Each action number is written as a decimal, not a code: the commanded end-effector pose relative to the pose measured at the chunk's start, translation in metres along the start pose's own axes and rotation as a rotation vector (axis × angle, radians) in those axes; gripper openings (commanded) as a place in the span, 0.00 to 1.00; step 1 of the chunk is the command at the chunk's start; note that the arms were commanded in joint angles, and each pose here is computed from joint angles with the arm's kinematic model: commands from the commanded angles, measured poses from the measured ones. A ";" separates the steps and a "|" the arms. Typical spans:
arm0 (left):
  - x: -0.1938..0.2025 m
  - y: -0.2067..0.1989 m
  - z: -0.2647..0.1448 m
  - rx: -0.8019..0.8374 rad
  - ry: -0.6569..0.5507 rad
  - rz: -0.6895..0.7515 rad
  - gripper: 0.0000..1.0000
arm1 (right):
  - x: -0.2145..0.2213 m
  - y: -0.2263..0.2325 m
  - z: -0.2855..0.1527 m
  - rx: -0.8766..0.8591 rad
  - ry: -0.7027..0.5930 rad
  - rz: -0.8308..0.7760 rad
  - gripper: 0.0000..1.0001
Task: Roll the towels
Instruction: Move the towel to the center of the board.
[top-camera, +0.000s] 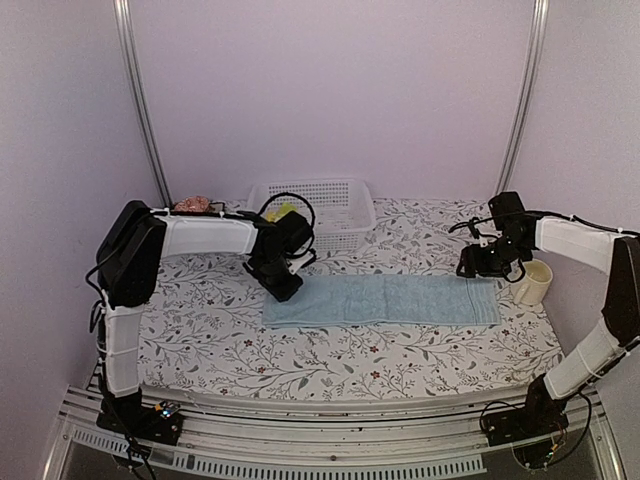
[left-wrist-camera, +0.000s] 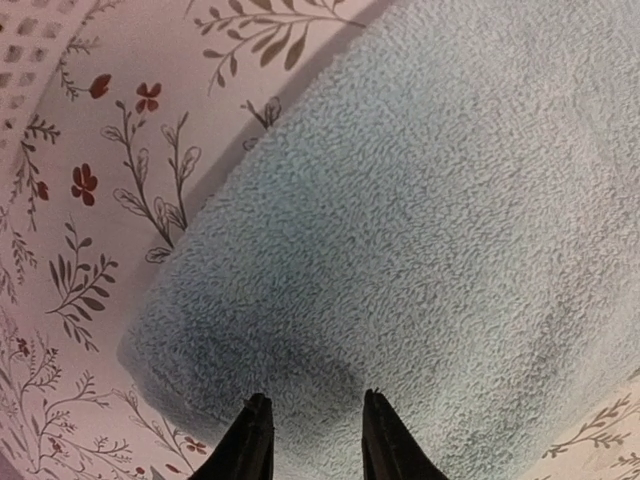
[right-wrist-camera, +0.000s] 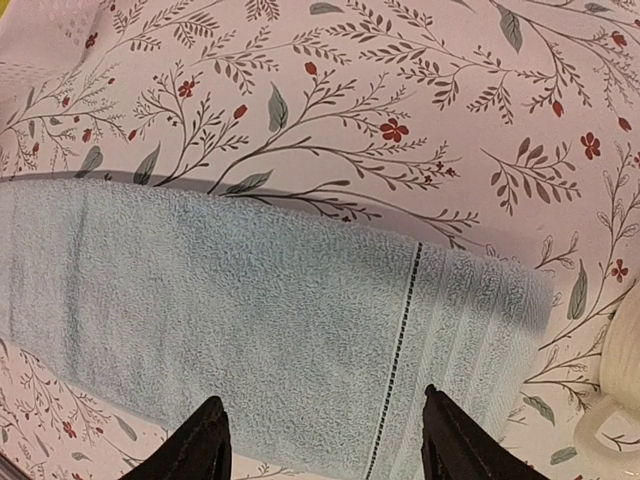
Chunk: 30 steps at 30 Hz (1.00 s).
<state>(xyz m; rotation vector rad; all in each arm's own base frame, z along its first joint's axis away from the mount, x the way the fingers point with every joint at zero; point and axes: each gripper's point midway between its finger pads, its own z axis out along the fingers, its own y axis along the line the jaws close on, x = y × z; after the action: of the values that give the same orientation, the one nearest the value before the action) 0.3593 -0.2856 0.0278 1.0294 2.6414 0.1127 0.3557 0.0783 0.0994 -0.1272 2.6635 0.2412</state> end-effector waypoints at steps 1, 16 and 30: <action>0.012 -0.010 0.001 0.022 0.022 -0.018 0.31 | -0.007 0.005 0.001 -0.029 -0.029 0.003 0.66; 0.091 0.025 0.017 -0.122 0.246 -0.056 0.24 | 0.002 0.010 0.018 -0.078 0.018 0.058 0.79; 0.094 0.052 0.025 -0.147 0.259 -0.121 0.26 | 0.028 -0.018 0.043 -0.051 0.075 0.185 0.83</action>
<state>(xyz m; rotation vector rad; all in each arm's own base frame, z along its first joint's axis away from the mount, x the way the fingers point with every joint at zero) 0.3506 -0.2050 0.0127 0.8302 2.7728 0.3572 0.3500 0.0707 0.0565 0.0422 2.7434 0.3497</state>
